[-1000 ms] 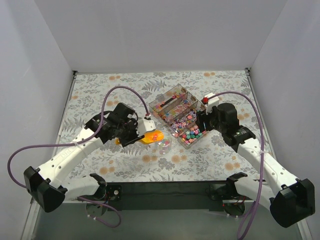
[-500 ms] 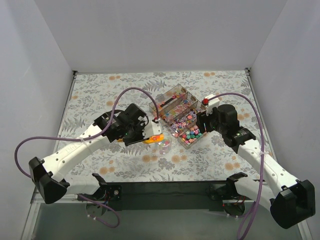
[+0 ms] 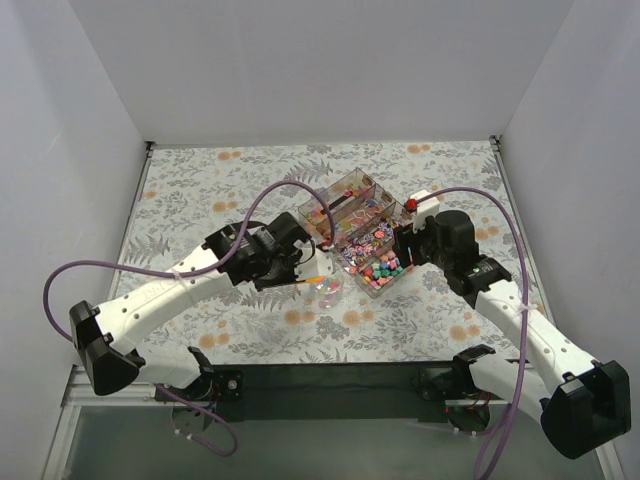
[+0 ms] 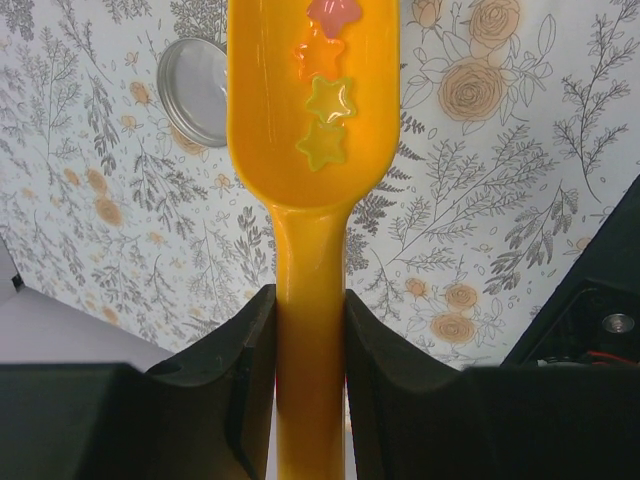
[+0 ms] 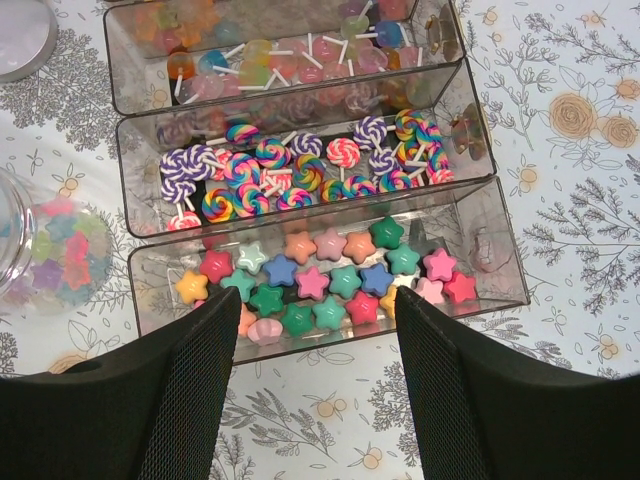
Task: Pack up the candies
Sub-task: Place the fake candies in the packing bottle.
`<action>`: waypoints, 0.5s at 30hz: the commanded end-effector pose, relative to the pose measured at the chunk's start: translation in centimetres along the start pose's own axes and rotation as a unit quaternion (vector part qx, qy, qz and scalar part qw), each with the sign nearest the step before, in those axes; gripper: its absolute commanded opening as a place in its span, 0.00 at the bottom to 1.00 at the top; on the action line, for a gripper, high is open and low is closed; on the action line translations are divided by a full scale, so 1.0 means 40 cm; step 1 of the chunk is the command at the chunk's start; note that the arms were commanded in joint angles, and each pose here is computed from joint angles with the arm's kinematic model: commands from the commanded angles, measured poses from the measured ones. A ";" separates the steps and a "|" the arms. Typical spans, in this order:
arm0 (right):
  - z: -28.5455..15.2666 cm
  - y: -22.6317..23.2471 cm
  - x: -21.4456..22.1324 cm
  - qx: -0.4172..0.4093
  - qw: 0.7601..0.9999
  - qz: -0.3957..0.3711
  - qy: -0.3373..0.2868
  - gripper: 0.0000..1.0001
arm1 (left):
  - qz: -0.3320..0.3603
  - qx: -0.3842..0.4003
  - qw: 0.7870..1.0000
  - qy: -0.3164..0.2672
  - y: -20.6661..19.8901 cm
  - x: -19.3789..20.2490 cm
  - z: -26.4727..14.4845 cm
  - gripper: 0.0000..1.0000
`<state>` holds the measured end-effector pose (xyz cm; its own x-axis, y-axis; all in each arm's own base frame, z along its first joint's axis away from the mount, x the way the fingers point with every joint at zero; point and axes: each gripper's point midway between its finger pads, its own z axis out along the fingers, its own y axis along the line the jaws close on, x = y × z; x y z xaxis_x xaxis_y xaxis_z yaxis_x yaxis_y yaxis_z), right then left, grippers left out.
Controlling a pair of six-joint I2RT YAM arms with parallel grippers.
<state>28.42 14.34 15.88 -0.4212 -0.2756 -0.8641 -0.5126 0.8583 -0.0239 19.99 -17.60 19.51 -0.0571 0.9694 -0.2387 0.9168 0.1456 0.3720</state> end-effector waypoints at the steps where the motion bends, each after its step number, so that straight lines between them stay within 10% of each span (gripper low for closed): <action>1: -0.007 -0.001 -0.031 0.004 1.000 -0.001 -0.028 0.70 | 0.012 -0.026 0.999 0.018 0.019 0.001 -0.024 0.00; 15: -0.007 -0.001 -0.031 0.004 1.000 -0.001 -0.030 0.70 | 0.061 -0.045 0.996 0.044 0.010 -0.029 -0.035 0.00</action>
<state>28.40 14.31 15.98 -0.4182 -0.2742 -0.8660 -0.5119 0.8587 -0.0247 19.50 -18.61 19.81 0.0072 0.9915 -0.1297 0.9012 0.0498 0.4306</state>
